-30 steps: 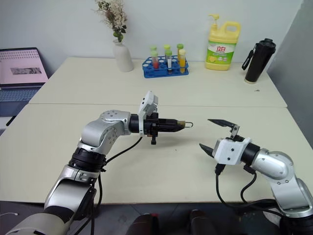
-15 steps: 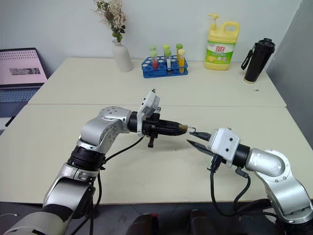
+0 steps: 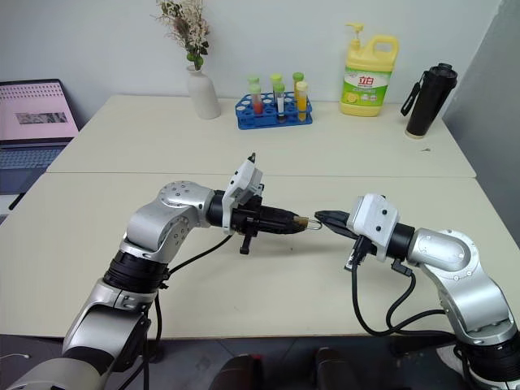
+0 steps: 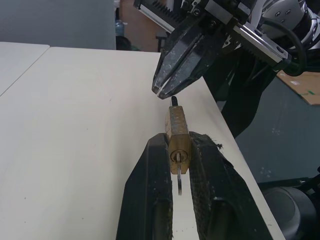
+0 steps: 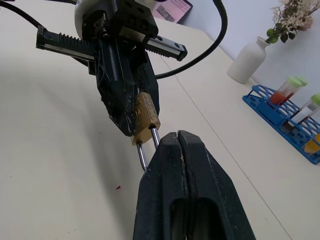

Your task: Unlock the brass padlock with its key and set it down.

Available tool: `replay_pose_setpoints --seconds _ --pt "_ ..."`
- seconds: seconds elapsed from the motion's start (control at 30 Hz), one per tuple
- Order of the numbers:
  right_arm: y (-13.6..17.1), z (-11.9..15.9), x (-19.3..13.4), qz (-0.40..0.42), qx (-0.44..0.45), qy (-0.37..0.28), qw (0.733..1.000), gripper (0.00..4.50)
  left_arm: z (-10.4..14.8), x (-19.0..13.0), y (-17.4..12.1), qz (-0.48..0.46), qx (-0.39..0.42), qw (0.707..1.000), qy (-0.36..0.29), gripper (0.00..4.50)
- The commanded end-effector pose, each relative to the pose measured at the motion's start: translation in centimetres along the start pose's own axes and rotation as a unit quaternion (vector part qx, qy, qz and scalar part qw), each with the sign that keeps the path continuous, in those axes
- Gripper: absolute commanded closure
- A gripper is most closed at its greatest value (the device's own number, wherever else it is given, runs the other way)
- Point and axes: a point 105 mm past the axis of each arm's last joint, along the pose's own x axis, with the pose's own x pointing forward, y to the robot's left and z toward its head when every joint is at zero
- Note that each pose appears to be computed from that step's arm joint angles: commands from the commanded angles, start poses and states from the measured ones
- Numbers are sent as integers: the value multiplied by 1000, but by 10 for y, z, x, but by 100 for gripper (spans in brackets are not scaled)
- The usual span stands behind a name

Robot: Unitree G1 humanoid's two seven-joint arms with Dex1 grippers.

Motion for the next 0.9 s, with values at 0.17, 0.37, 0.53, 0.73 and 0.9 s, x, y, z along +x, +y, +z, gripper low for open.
replay_pose_setpoints --seconds 0.17,0.37,0.53,0.73,0.9 --pt "10 18 -5 50 -15 -25 998 450 9 -5 2 16 -2 1000 -11 434" --pt "15 5 -4 64 -25 -1 998 450 12 -5 -2 3 -3 1000 -15 434" --pt "10 4 -2 51 -23 -6 998 450 10 -7 -8 -7 -4 1000 -14 434" --pt "5 3 -2 48 -25 -6 998 450 9 -8 -10 -9 -7 1000 -13 434" --pt "2 4 2 56 -27 -10 998 450 11 -7 -13 -17 -4 1000 -14 434"
